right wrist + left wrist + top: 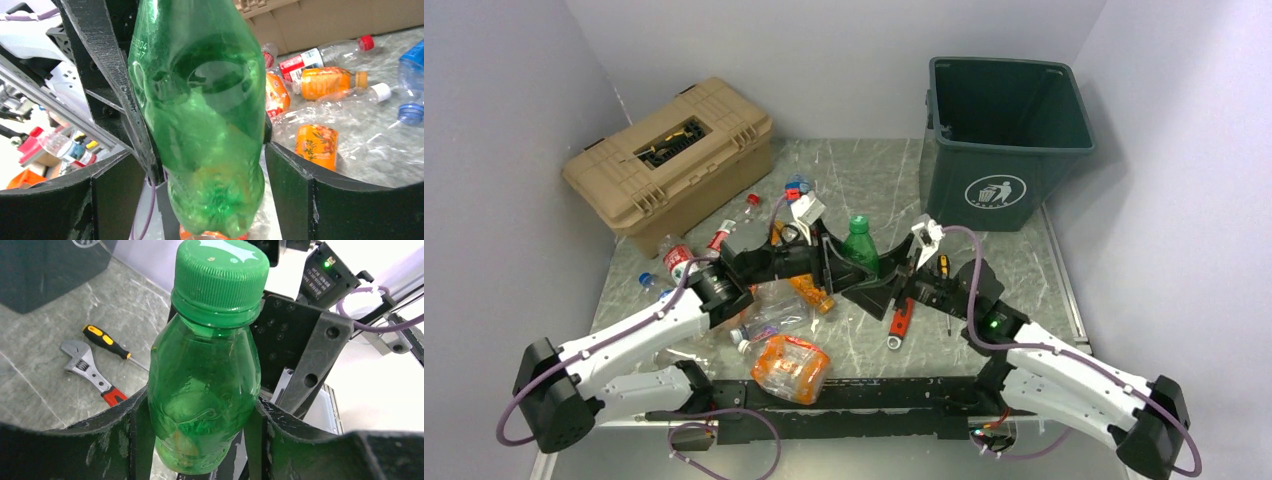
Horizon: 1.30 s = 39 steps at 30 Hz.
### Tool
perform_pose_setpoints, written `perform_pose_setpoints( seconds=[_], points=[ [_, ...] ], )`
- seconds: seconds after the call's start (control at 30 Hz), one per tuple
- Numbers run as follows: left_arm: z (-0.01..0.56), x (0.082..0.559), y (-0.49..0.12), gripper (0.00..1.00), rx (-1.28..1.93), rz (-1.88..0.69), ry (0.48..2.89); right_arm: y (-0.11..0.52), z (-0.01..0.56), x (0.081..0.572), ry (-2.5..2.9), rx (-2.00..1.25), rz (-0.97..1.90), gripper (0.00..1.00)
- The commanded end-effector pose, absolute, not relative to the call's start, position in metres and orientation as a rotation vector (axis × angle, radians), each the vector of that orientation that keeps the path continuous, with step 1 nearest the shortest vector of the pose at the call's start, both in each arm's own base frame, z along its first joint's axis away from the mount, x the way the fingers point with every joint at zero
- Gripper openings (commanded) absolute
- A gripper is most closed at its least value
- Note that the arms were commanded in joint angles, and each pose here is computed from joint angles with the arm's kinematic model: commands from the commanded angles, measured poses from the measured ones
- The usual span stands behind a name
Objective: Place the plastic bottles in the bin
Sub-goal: Pick up the plastic bottle at the center of the board.
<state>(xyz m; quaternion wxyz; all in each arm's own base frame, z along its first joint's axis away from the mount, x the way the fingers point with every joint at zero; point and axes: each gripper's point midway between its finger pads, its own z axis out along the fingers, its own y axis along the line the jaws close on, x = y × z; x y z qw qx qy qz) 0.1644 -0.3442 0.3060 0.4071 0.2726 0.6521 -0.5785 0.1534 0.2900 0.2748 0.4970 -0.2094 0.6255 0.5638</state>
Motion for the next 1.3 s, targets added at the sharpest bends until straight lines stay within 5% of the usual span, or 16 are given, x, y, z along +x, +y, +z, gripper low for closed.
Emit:
perform_pose_setpoints(
  seconds=[0.0,0.23,0.53,0.9,1.07,1.27],
  points=[
    [0.336,0.165,-0.327,0.24,0.641,-1.393,1.523,0.276,0.297,0.151,1.549,-0.624,1.210,0.90],
    [0.335,0.169,-0.306,0.15,0.678,-1.223,1.528,0.233,0.329,0.158,1.625,-0.710,0.889,0.91],
    [0.327,0.158,-0.299,0.09,0.908,-1.105,1.563,0.250,0.423,0.181,1.585,-0.543,0.953,0.81],
    [0.331,0.152,-0.299,0.09,0.920,-1.131,1.532,0.289,0.410,0.183,1.672,-0.632,1.062,0.83],
    [0.333,0.153,-0.301,0.09,0.919,-1.143,1.533,0.296,0.408,0.182,1.668,-0.630,1.104,0.71],
    [0.335,0.154,-0.301,0.09,0.906,-1.137,1.527,0.305,0.396,0.179,1.703,-0.665,1.134,0.67]
  ],
)
